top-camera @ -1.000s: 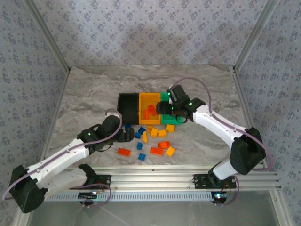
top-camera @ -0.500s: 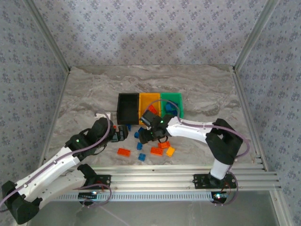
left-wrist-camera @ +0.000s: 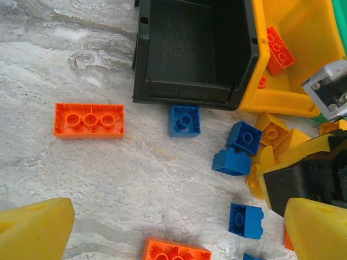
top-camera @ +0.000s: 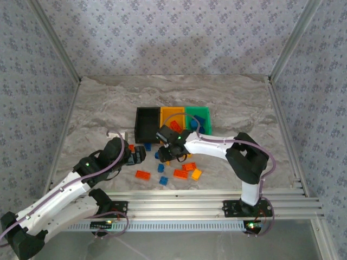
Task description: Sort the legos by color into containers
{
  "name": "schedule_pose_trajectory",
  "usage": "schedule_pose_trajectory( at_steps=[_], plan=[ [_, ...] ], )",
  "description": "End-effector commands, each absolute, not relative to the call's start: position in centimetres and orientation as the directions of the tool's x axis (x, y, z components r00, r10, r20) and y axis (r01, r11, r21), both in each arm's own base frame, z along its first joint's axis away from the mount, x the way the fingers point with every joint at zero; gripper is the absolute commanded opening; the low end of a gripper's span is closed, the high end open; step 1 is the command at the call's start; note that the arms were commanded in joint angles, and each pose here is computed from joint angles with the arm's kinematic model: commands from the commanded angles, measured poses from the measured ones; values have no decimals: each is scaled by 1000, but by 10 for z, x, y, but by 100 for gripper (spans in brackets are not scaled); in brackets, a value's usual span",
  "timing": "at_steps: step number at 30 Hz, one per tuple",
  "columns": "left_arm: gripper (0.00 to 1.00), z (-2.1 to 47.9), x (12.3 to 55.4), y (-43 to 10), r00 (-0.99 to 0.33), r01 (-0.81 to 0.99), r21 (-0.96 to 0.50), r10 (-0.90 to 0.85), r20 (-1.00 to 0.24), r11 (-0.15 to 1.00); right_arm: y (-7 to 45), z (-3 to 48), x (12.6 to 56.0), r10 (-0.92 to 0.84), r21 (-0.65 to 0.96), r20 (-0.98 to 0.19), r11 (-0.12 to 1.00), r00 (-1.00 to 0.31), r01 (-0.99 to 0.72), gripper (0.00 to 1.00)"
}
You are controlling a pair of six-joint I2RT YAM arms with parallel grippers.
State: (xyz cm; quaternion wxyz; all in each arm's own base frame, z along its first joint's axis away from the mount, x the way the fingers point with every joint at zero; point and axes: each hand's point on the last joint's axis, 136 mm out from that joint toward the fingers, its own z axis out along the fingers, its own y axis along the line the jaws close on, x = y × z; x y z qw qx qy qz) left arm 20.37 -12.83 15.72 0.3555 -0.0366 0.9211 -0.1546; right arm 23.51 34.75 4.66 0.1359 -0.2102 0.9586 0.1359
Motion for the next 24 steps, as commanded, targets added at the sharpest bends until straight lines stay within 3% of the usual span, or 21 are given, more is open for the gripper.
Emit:
schedule_pose_trajectory(
  at_steps=[1, 15, 24],
  plan=[
    [99, 158, 204, -123, -738, 21, -308, -193, -647, 951, 338, 31, 228, -390, 141, -266, 889, -882, -435, 47],
    [100, 158, 204, -124, -741, 21, -313, -196, -643, 950, 335, 29, 228, -396, 93, -261, 897, -880, -432, 34],
    [99, 162, 205, -121, -730, 17, -309, -199, -654, 951, 336, 96, 234, -348, 170, -403, 880, -846, -443, 24]
  ],
)
